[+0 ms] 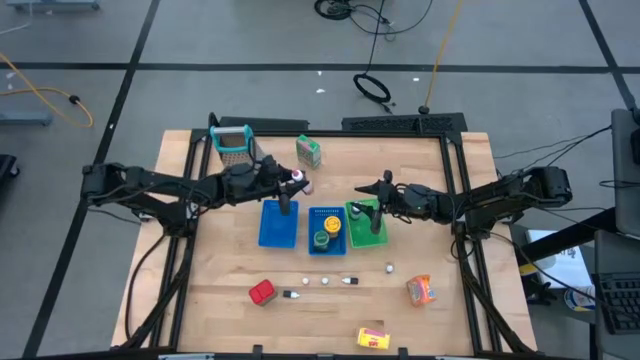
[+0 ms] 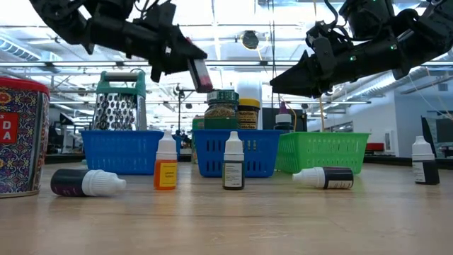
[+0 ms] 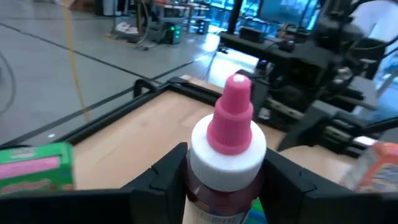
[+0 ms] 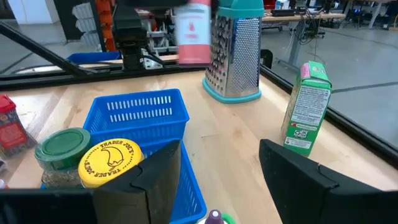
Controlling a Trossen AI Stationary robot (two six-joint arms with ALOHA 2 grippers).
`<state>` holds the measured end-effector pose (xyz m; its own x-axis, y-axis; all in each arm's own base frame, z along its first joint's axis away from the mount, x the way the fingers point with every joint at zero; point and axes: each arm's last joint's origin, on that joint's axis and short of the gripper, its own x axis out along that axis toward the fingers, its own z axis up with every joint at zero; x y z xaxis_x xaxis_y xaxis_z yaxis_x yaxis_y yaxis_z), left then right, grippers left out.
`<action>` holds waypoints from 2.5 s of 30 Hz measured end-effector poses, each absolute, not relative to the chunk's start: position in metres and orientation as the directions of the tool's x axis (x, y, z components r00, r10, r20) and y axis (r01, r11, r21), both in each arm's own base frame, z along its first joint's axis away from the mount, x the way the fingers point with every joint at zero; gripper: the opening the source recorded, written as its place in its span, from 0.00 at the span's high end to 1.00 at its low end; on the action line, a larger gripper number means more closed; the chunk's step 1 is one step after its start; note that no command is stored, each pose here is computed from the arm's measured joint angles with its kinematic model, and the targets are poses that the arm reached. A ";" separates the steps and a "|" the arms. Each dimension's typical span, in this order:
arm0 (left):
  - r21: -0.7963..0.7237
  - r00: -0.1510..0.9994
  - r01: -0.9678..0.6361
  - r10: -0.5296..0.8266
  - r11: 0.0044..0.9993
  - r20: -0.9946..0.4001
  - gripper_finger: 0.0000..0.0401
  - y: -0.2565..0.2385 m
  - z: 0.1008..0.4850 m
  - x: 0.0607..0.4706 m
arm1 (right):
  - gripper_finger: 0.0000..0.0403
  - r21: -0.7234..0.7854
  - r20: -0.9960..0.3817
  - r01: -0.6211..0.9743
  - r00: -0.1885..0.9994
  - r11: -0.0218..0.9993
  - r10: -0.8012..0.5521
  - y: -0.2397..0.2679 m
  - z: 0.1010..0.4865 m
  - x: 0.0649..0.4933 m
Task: Pick & Place Kitchen Items
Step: Put the large pink food color into the green bin
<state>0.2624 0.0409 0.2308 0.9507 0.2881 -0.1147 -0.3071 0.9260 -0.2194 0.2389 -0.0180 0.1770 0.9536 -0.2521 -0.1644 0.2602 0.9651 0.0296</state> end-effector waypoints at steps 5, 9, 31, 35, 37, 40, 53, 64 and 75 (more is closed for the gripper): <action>-0.244 0.965 -0.258 0.239 0.935 -0.108 0.58 0.028 0.232 0.264 | 0.48 0.056 -0.136 0.200 0.972 0.978 -0.191 -0.016 0.180 0.240; -0.251 0.975 -0.217 0.199 0.943 -0.097 0.65 0.017 0.233 0.265 | 0.48 0.098 -0.084 0.153 0.986 0.983 -0.145 -0.015 0.185 0.241; -0.185 0.997 -0.073 0.072 0.980 -0.011 0.66 -0.020 0.256 0.280 | 0.48 0.097 -0.081 -0.030 0.996 0.995 0.038 -0.004 0.210 0.298; -0.170 0.997 -0.077 0.073 0.983 -0.031 0.61 -0.022 0.255 0.290 | 0.48 0.107 -0.068 -0.094 0.993 0.990 0.101 -0.001 0.214 0.312; -0.169 0.994 -0.098 0.088 0.981 -0.061 0.59 -0.022 0.251 0.295 | 0.48 0.107 -0.061 -0.118 0.990 0.987 0.125 0.001 0.217 0.315; -0.169 0.993 -0.105 0.092 0.980 -0.078 0.59 -0.022 0.247 0.301 | 0.48 0.094 -0.049 -0.126 0.990 0.988 0.131 0.003 0.220 0.316; -0.144 0.994 -0.072 0.060 0.987 -0.089 0.60 -0.026 0.251 0.333 | 0.48 0.097 -0.040 -0.131 0.990 0.987 0.135 0.004 0.219 0.318; -0.089 0.993 -0.056 0.046 0.994 -0.111 0.64 -0.028 0.250 0.347 | 0.77 0.076 -0.072 -0.145 0.986 0.986 0.151 0.009 0.216 0.317; -0.072 0.991 -0.076 0.067 0.994 -0.118 0.55 -0.027 0.251 0.346 | 0.80 0.069 -0.100 -0.141 0.984 0.988 0.148 0.009 0.213 0.317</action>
<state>0.3458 -0.0267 0.2512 0.9907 0.0669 -0.1185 -0.0758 0.9945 -0.0724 0.3173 0.0085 0.2131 0.9840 0.1476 -0.0997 -0.1412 0.9876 0.0686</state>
